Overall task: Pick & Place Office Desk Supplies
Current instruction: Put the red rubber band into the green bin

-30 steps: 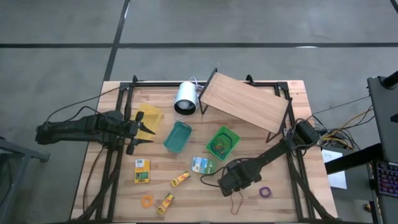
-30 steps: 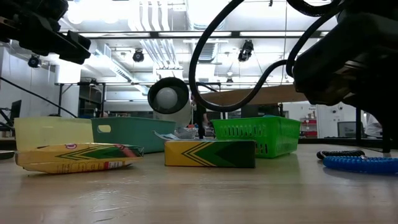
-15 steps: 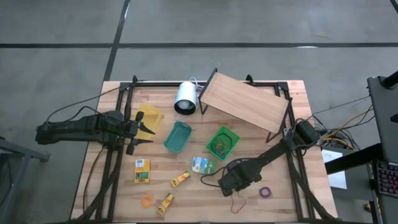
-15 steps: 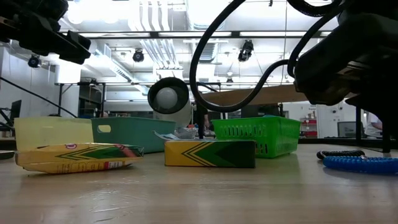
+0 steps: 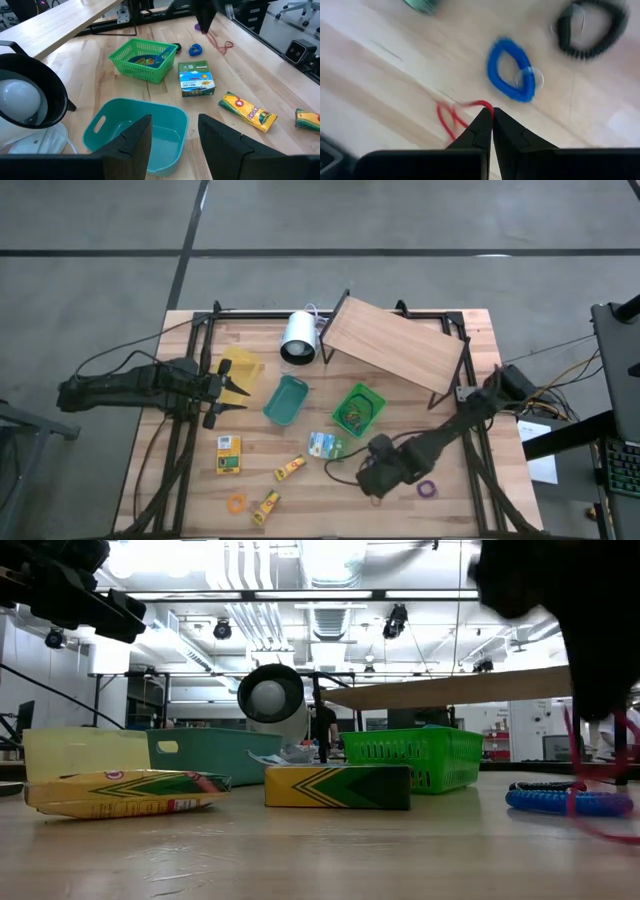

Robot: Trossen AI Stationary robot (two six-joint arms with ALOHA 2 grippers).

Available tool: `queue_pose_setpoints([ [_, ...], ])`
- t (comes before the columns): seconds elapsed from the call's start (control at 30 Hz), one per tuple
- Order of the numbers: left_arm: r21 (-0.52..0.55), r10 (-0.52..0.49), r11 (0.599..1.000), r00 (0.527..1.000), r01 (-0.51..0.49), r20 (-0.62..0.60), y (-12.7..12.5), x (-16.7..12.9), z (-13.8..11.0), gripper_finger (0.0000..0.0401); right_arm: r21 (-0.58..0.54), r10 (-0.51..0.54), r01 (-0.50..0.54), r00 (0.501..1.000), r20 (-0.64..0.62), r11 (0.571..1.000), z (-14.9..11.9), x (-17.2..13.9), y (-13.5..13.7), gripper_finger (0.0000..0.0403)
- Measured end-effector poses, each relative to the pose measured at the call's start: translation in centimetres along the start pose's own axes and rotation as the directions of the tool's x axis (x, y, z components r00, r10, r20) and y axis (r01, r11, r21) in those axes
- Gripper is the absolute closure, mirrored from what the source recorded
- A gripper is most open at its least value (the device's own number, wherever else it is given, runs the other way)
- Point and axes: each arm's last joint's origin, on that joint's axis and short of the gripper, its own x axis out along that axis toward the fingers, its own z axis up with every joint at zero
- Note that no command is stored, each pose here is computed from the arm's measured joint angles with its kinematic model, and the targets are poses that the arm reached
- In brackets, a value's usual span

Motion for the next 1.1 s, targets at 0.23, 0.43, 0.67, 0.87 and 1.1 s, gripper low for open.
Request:
queue_pose_setpoints([
  [0.23, 0.0, 0.0, 1.0, 1.0, 0.0, 0.0, 0.0, 0.0, 0.0, 0.0237, -0.195, 0.174, -0.119, 0.94, 0.295, 0.974, -0.4, -4.8, -0.5, 0.0394],
  [0.43, 0.0, 0.0, 1.0, 1.0, 0.0, 0.0, 0.0, 0.0, 0.0, 0.0237, -0.393, 0.237, 0.01, 0.782, 0.576, 0.92, -0.1, -6.8, -1.0, 0.0394],
  [0.67, 0.0, 0.0, 1.0, 1.0, 0.0, 0.0, 0.0, 0.0, 0.0, 0.0238, -0.449, 0.195, 0.311, 0.598, 0.777, 0.838, 0.5, -5.2, -1.0, 0.0394],
  [0.87, 0.0, 0.0, 1.0, 1.0, 0.0, 0.0, 0.0, 0.0, 0.0, 0.0238, -0.4, 0.114, 0.432, 0.553, 0.826, 0.808, 1.4, -2.0, -1.3, 0.0394],
  [1.1, -0.001, 0.0, 1.0, 1.0, 0.0, 0.0, 0.0, 0.0, 0.0, 0.0237, -0.324, -0.003, 0.512, 0.538, 0.843, 0.796, 2.9, 2.3, -3.0, 0.0394],
])
